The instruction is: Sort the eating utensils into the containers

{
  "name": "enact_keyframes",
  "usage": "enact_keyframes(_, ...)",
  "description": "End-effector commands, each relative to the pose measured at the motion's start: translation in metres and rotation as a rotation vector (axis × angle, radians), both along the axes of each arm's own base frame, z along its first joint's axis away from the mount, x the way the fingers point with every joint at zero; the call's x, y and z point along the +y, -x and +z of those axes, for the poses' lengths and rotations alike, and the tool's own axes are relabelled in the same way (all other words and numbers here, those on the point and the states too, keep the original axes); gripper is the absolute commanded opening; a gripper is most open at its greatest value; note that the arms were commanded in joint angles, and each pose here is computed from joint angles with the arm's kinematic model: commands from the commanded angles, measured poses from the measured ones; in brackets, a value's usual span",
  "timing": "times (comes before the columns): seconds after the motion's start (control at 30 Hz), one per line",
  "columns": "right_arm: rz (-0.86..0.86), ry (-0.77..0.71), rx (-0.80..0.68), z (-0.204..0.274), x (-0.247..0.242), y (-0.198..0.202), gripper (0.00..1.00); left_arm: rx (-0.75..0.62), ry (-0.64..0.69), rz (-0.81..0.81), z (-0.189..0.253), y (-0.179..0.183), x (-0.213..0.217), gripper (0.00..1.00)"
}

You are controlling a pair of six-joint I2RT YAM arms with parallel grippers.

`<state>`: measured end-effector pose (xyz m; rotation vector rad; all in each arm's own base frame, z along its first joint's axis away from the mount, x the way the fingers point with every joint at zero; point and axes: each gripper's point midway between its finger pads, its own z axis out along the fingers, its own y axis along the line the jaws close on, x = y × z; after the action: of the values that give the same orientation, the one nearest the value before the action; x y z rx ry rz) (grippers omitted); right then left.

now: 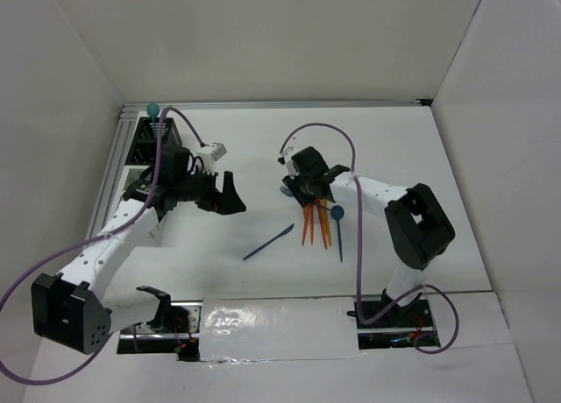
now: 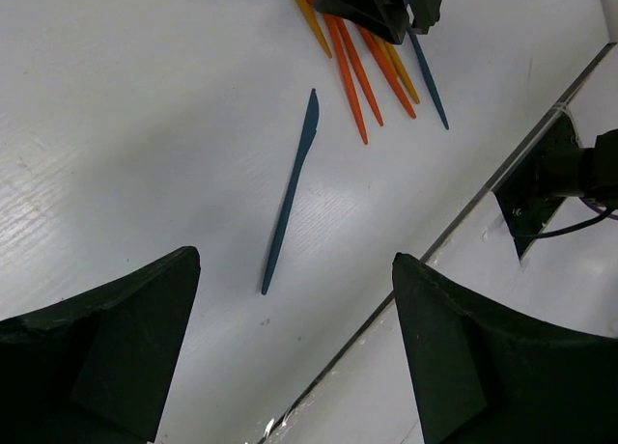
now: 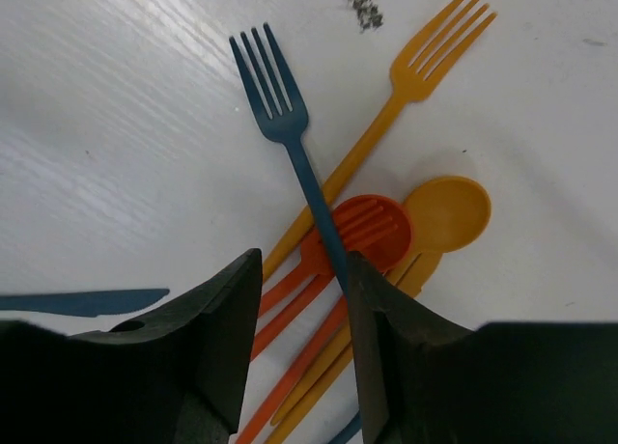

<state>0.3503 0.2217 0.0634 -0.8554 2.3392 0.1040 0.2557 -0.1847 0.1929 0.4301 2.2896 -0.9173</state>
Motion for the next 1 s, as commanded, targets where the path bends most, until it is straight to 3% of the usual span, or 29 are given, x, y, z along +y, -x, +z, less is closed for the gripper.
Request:
enact_keyframes(0.0, 0.000, -0.018, -0.028, 0.003, 0.003, -0.018, 0.47, -0.085, 0.000, -0.041, 0.014, -0.014, -0.006, 0.93)
enact_keyframes(0.07, -0.009, -0.025, -0.011, -0.002, 0.001, -0.019, 0.43, -0.093, -0.005, -0.044, 0.013, -0.016, -0.005, 0.93)
enact_keyframes(0.7, -0.055, -0.022, 0.052, -0.032, -0.010, -0.018, 0.37, -0.104, -0.037, -0.098, 0.005, -0.015, -0.005, 0.93)
enact_keyframes(0.87, -0.057, -0.004, 0.080, -0.041, -0.011, -0.017, 0.29, -0.109, -0.040, -0.100, 0.005, -0.020, -0.006, 0.93)
enact_keyframes(0.97, -0.066, -0.007, 0.067, -0.038, -0.012, -0.017, 0.19, -0.105, -0.038, -0.099, 0.005, -0.022, -0.007, 0.93)
